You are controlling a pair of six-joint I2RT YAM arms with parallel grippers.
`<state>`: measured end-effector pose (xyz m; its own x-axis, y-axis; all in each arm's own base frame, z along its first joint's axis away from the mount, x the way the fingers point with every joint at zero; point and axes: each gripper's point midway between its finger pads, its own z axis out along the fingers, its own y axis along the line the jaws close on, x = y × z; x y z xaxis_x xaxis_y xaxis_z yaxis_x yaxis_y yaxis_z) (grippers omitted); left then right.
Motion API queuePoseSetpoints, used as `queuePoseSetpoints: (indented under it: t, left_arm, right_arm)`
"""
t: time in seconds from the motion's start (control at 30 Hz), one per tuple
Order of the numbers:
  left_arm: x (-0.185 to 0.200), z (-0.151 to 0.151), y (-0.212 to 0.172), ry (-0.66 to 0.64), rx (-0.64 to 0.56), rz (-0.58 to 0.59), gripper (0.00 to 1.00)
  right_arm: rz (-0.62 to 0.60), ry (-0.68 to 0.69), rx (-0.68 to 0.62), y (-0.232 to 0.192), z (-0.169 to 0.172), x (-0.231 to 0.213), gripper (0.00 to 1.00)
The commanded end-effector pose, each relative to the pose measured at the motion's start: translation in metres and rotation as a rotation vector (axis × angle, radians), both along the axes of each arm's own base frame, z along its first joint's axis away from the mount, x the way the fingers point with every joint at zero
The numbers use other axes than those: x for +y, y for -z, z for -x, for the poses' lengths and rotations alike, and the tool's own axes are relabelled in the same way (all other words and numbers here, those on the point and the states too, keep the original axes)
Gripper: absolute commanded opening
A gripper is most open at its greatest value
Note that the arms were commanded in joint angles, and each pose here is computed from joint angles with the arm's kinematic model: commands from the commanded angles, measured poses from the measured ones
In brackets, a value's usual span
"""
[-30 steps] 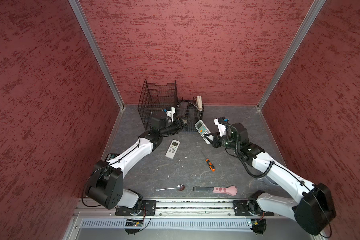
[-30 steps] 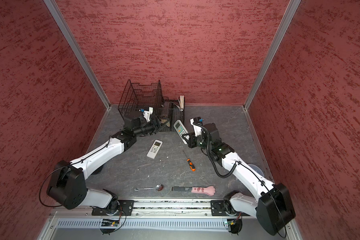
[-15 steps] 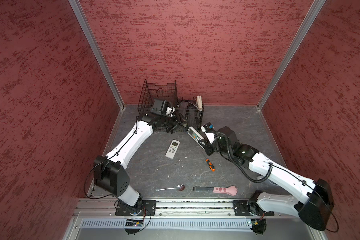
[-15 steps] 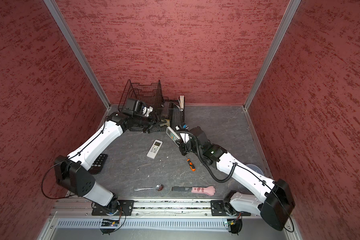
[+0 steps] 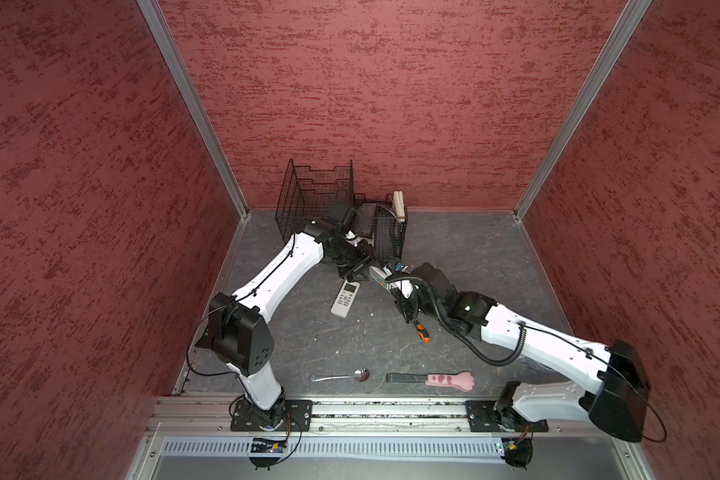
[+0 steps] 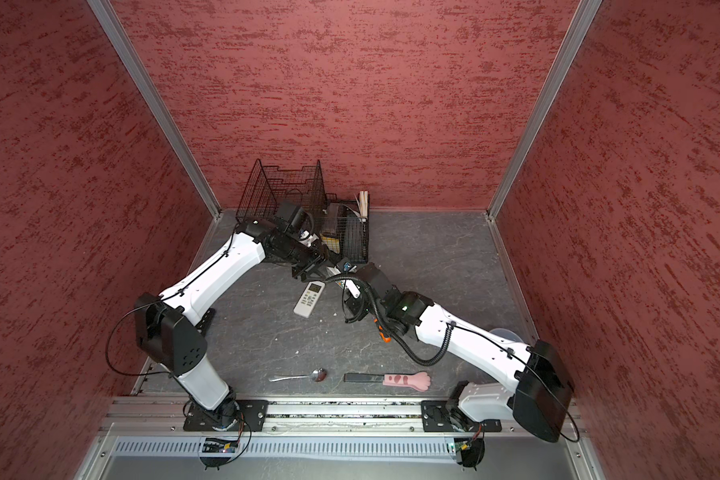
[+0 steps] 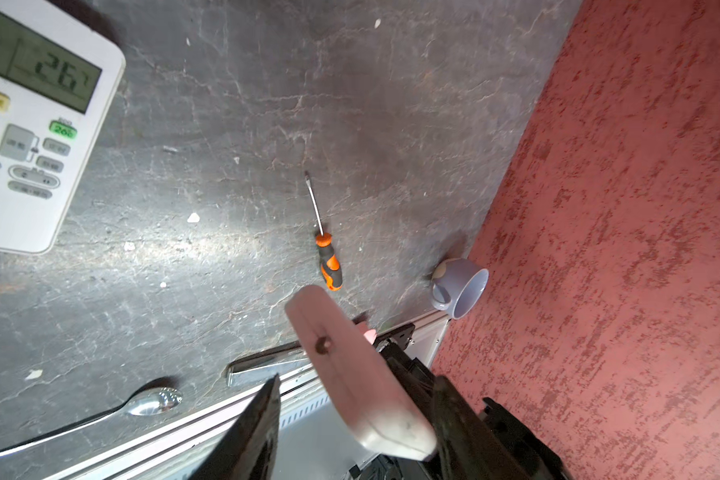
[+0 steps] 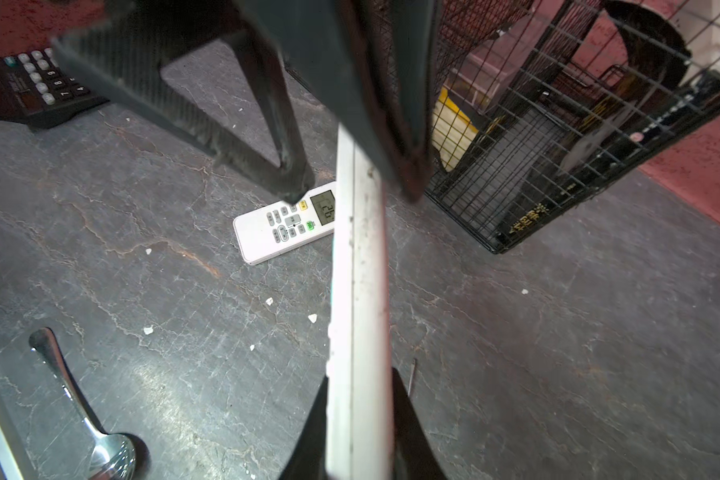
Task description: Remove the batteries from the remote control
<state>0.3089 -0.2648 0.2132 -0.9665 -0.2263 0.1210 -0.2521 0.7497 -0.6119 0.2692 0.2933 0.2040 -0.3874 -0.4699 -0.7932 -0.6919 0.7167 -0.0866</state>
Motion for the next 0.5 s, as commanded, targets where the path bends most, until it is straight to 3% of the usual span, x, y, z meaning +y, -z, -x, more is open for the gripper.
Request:
queuePoseSetpoints:
  t: [0.0, 0.33, 0.47]
  left_arm:
    - [0.000, 0.002, 0.005, 0.022, 0.010, -0.045, 0.56]
    - [0.004, -0.008, 0.020, 0.010, 0.029, -0.114, 0.50]
    - [0.004, -0.012, 0.025, 0.000, 0.031, -0.127, 0.41]
  right_arm:
    - [0.003, 0.016, -0.077, -0.022, -0.009, 0.007, 0.00]
    - [0.004, 0.006, -0.114, -0.027, -0.009, 0.025, 0.00]
    - [-0.004, 0.014, -0.129, -0.030, -0.009, 0.030, 0.00]
